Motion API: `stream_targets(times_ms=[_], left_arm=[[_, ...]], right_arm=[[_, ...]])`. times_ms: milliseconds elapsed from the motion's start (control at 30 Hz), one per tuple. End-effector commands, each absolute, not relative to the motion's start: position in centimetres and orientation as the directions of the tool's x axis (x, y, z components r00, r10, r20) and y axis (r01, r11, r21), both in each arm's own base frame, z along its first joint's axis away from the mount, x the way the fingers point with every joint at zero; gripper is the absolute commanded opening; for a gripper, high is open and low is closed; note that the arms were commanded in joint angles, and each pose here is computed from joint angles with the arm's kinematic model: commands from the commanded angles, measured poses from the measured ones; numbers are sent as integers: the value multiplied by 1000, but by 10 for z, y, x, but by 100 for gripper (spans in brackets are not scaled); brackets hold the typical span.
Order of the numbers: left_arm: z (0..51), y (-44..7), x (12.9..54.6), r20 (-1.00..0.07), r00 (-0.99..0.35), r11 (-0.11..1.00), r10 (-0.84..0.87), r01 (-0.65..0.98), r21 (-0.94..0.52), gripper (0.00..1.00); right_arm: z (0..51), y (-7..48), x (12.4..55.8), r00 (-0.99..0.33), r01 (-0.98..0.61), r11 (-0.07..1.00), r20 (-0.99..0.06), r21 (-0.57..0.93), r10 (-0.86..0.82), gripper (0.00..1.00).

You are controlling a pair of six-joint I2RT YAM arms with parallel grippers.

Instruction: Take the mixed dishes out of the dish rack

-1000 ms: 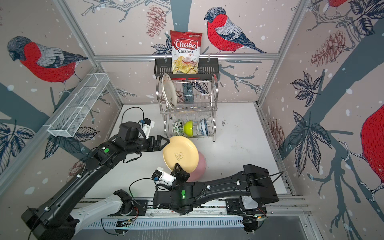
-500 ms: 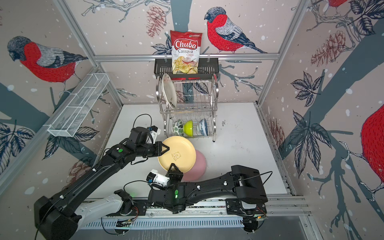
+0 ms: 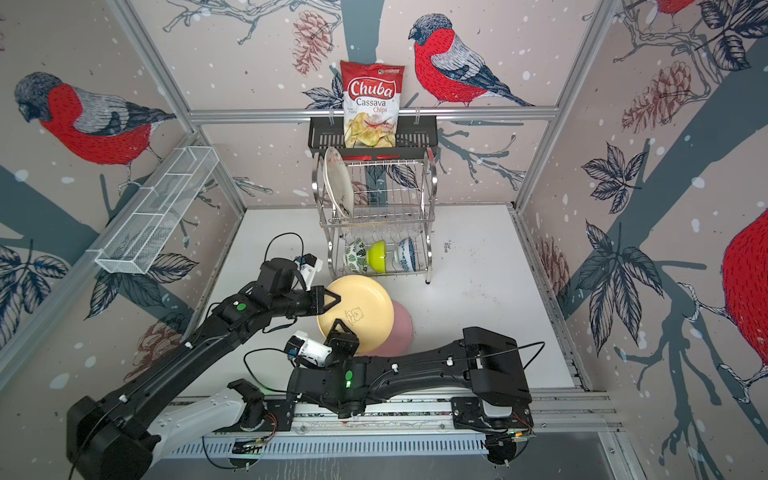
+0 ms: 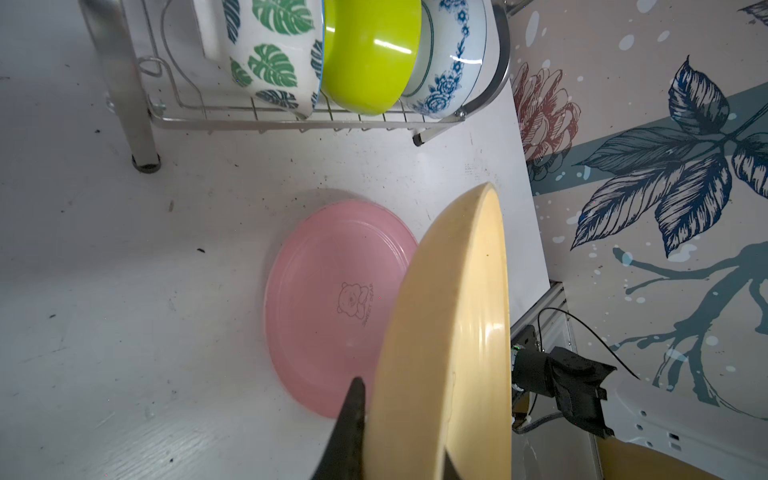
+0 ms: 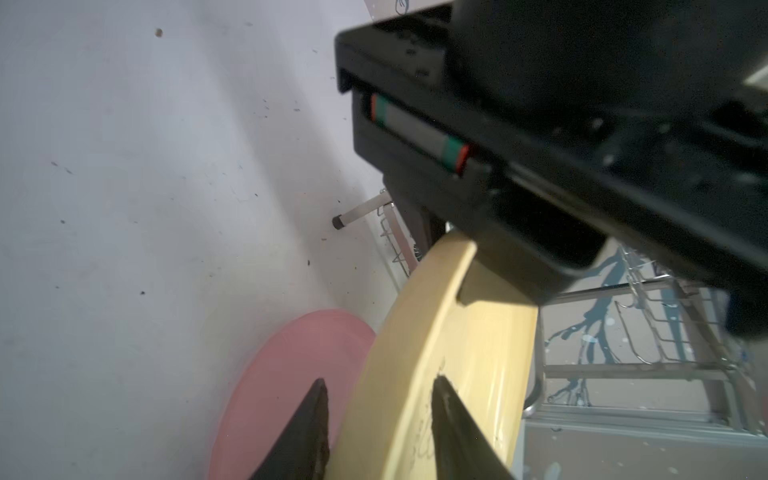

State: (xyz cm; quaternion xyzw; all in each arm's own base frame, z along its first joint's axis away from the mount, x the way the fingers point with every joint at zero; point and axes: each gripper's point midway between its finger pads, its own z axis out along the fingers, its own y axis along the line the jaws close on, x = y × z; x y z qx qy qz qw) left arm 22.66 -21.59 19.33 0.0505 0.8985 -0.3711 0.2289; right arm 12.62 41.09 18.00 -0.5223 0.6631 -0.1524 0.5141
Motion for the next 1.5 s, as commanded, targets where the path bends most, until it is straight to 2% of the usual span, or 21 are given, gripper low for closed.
stream_targets(times_ms=[0,167,400,533,700,933,1133,1367,1467], left_arm=[[199,-218,227,-474,-878,705,-69,293,-645,0],[198,-217,228,-477,-876,709,-75,289,-643,0],[196,-218,230,-478,-874,708,-86,284,-646,0],[199,-220,232,-489,-867,696,-94,294,-655,0],[205,-221,233,-507,-856,685,-100,310,-659,0],[213,-225,234,-517,-850,662,-105,327,-674,0],[218,-227,235,-521,-846,648,-112,335,-684,0],[222,-231,236,-518,-849,634,-107,343,-693,0],[222,-231,237,-519,-848,637,-111,340,-692,0]], right_arm=[[184,432,109,25,-684,463,-653,-563,-757,47],[191,448,88,-58,-826,453,-749,-336,-660,52],[228,451,71,-235,-918,395,-855,39,-463,52],[264,424,92,-381,-875,413,-886,253,-265,52],[275,361,146,-553,-733,490,-833,472,-25,51],[242,293,181,-629,-552,612,-764,567,142,48],[228,260,188,-647,-473,623,-726,623,235,49],[197,268,184,-712,-454,626,-681,634,173,43],[189,275,183,-733,-453,634,-667,626,134,35]])
